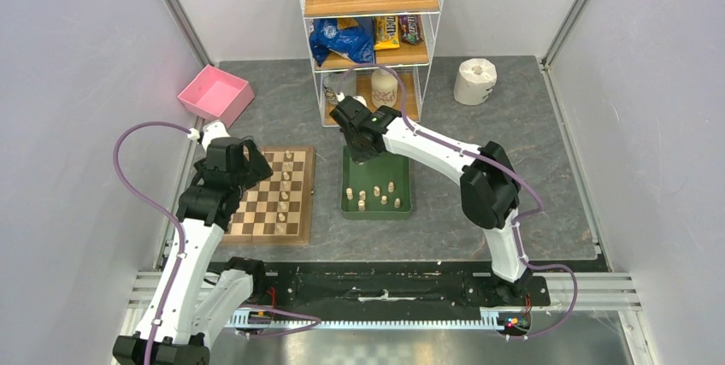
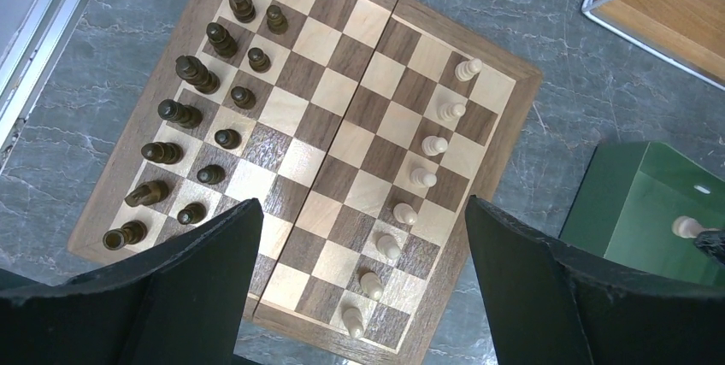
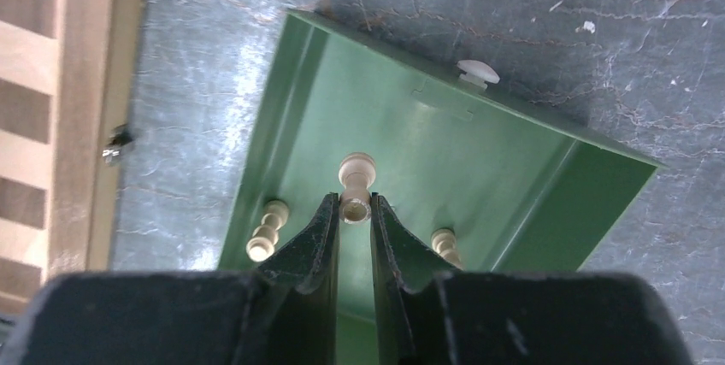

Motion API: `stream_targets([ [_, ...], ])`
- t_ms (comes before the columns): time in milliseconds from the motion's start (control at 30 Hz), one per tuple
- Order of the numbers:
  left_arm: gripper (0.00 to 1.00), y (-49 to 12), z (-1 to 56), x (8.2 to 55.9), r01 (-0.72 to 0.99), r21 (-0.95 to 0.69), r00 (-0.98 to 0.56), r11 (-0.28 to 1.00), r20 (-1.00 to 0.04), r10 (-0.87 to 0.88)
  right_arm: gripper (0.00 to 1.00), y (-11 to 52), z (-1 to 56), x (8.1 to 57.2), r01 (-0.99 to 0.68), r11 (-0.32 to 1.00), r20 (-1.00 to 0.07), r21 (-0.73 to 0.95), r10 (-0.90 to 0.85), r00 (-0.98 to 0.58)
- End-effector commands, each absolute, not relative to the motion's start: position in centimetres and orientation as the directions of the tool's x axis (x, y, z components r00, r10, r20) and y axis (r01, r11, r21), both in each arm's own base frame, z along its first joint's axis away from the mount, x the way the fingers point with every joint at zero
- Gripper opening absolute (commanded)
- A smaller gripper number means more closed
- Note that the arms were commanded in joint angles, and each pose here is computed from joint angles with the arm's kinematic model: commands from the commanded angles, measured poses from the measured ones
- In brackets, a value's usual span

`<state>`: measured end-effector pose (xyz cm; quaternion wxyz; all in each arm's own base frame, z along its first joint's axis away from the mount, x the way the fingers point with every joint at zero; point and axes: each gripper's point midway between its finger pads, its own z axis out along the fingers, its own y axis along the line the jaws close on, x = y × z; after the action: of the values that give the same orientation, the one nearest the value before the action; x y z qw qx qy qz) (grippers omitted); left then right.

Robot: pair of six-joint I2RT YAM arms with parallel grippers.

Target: Set up the chess pieces on the board

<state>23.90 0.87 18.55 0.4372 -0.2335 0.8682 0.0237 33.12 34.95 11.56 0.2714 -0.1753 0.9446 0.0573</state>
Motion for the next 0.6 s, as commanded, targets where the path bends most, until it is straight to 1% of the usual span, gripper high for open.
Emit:
stream_targets([
  [0,0.95,0.5,19.2,24.6,-0.398,-0.187,-0.490,0.898,-0.785,-0.381,0.17,35.0,9.4,33.8,-0.326,0.945,-0.512,0.028,-0.266,-0.817],
  [267,0.95,0.0,18.9,24.9,-0.371,-0.192,-0.509,0.908,-0.776,-0.372,0.18,35.3,6.6,33.7,-0.319,0.948,-0.465,0.021,-0.273,-0.842],
  [567,0.95,-0.6,18.5,25.1,-0.344,-0.197,-0.531,0.918,-0.765,-0.364,0.22,35.2,5.4,33.5,-0.315,0.949,-0.442,0.013,-0.277,-0.853],
])
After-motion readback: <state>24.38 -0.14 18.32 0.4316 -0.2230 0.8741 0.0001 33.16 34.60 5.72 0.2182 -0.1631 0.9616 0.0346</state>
